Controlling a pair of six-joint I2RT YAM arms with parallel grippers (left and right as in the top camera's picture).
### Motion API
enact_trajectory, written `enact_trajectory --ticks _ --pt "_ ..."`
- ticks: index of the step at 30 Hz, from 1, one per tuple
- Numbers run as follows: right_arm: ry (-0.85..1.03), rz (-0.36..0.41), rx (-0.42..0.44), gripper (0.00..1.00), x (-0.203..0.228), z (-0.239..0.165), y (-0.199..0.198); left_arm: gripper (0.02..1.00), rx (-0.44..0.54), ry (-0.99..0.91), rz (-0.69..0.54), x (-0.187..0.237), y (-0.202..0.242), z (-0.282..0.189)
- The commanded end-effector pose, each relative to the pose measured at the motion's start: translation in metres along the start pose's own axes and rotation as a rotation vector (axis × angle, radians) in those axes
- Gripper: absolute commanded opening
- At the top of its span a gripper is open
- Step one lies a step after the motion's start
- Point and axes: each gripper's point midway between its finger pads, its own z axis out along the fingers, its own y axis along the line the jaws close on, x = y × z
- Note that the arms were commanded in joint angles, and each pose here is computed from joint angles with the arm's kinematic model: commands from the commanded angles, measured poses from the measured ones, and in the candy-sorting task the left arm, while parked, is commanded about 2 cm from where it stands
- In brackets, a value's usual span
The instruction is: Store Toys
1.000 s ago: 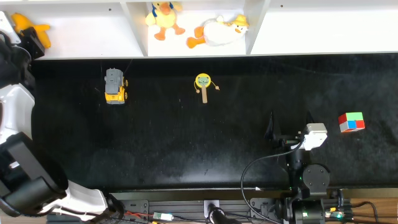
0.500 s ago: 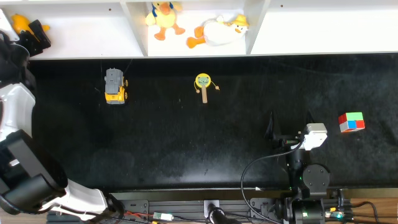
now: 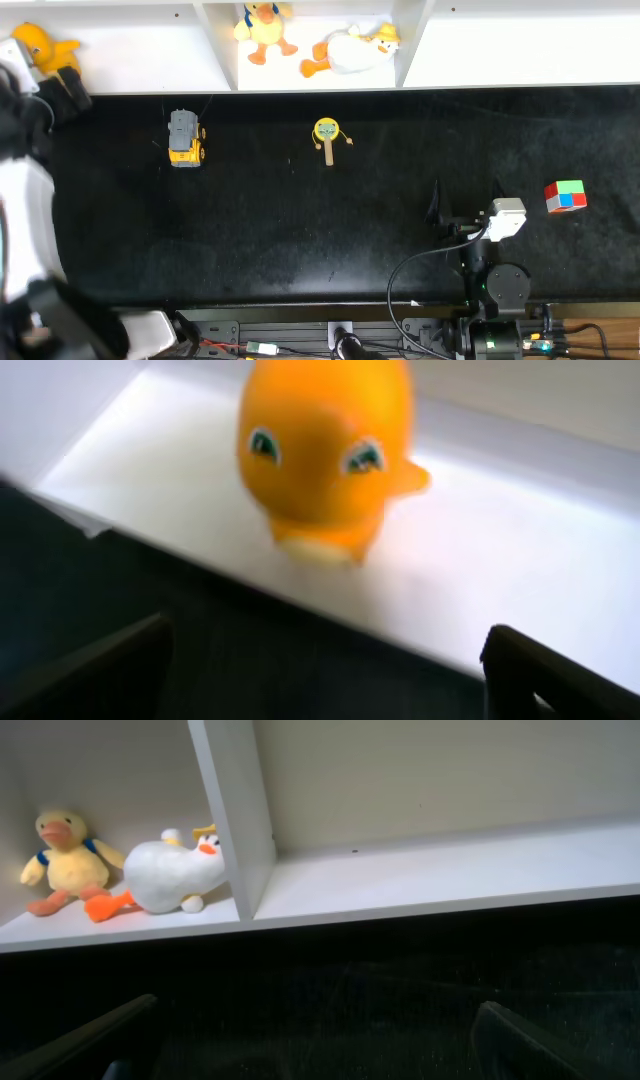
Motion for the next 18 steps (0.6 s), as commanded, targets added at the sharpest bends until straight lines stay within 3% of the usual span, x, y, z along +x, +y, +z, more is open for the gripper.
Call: enact_trajectory --ticks 1,10,18 --pt "0.003 0.007 -0.014 0.993 0.004 0.000 0.002 0.998 -0.020 0.010 0.030 0.043 -0.005 -0.042" --pt "0.003 0.007 -0.014 0.993 0.004 0.000 0.002 0.998 0.087 0.111 0.009 0.160 -0.054 -0.086" --pt "0.003 0.007 -0.014 0.996 0.004 0.000 0.002 0.998 0.100 0.187 0.125 0.183 -0.100 -0.085"
